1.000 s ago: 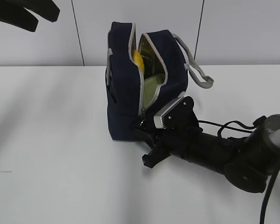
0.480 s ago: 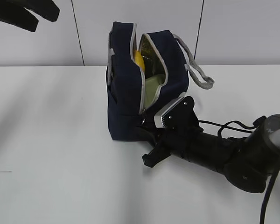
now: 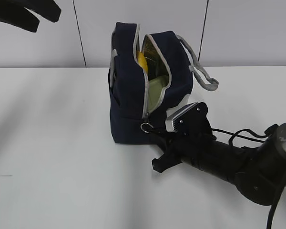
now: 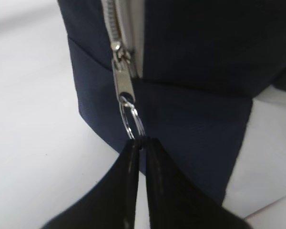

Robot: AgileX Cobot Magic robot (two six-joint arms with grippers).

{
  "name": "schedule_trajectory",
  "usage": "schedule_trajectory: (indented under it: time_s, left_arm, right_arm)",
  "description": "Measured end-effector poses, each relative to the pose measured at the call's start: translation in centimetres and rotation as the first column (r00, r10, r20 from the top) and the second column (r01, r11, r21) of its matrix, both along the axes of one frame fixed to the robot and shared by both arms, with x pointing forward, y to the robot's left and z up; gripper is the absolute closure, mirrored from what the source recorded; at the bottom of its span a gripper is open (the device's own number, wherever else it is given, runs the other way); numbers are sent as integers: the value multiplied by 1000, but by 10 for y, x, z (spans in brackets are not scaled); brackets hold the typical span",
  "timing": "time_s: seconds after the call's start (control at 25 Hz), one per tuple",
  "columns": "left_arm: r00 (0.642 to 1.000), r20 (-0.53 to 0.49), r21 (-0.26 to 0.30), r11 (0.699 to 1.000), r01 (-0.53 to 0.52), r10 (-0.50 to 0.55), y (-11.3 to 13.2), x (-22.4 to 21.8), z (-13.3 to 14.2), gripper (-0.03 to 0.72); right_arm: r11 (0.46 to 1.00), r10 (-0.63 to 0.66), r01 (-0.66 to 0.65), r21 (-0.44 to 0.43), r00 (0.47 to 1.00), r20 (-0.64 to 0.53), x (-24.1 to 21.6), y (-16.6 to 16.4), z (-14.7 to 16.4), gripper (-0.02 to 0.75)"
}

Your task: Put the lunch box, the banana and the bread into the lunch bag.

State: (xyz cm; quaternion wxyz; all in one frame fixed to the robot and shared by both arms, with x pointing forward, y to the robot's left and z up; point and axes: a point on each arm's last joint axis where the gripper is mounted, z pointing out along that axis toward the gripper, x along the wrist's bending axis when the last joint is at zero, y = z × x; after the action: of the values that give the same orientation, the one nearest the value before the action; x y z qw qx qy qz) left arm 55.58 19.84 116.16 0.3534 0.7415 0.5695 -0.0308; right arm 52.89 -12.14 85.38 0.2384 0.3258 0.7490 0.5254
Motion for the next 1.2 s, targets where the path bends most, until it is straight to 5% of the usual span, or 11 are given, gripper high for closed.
schedule_trajectory:
  time_s: [0.64,0.92,1.2]
  left_arm:
    - [1000,0,0,1000,0,0,0,0,0,243]
    - [1000,0,-2,1000,0,0,0,0,0,243]
    - [1000,-1,-3,1000,0,0,0,0,0,243]
  right_arm:
    - [999,10,-12,43,998,54,4,4,7,549]
    - [1000,22,-22,2,1000,22,5,5,4,727]
    - [999,39,-39,-3,999,24,5,6,4,732]
